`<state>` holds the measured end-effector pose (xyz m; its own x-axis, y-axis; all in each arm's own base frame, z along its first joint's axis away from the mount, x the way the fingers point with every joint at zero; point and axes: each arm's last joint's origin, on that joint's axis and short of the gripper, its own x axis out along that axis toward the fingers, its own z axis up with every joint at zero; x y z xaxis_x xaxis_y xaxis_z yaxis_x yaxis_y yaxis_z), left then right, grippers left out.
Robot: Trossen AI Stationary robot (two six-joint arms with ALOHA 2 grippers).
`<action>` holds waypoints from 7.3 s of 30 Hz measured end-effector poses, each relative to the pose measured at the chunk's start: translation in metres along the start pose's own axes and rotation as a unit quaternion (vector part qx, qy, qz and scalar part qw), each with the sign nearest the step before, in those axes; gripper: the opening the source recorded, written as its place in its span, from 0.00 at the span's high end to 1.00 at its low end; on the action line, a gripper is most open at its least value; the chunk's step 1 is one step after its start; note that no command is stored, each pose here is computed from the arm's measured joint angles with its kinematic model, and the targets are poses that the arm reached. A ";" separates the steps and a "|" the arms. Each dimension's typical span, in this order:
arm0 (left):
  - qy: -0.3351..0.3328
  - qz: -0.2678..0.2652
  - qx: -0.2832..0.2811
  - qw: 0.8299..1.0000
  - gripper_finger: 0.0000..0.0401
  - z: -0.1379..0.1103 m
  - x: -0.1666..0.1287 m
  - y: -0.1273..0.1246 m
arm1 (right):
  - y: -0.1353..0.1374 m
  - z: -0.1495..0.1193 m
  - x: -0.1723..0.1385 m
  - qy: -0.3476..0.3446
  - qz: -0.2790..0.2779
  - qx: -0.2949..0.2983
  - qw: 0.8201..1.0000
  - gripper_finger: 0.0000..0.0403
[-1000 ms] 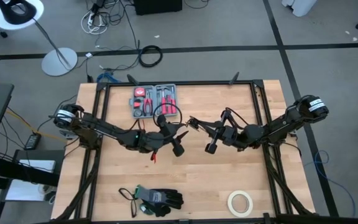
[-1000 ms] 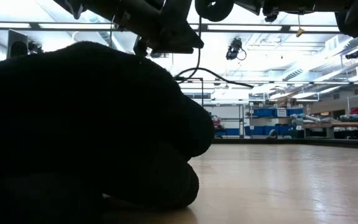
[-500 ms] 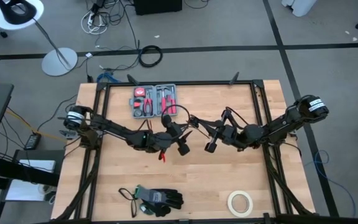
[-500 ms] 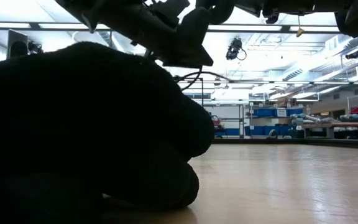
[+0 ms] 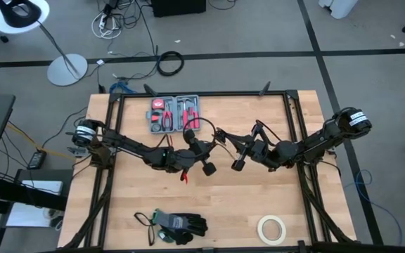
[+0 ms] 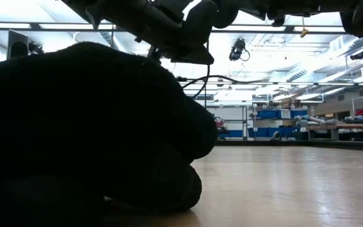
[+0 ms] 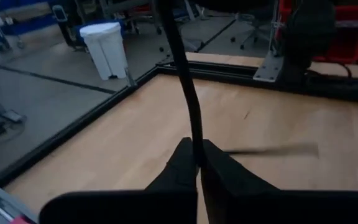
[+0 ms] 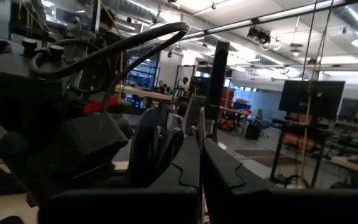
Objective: Coil cords
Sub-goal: Coil the black wire cable into the black spool
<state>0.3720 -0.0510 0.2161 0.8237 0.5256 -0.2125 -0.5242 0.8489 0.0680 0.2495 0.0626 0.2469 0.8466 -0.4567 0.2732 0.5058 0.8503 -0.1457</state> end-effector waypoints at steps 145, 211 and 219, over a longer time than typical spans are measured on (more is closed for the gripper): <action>0.345 -0.241 0.163 0.893 0.84 0.022 -0.015 -0.049 | -0.033 0.004 -0.049 0.353 0.139 0.060 0.923 1.00; 0.360 -0.154 0.164 0.905 1.00 -0.015 -0.004 -0.035 | -0.048 0.046 -0.055 0.227 0.140 0.141 0.953 1.00; 0.359 -0.150 0.169 0.906 1.00 -0.018 -0.013 -0.040 | -0.054 0.046 -0.069 0.257 0.154 0.147 0.943 1.00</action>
<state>0.3781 -0.0924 0.1982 0.5018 0.2003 -0.8415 -0.1032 0.9797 0.1716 0.1563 0.0604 0.2801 0.9524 -0.1784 -0.2473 0.2191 0.9644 0.1483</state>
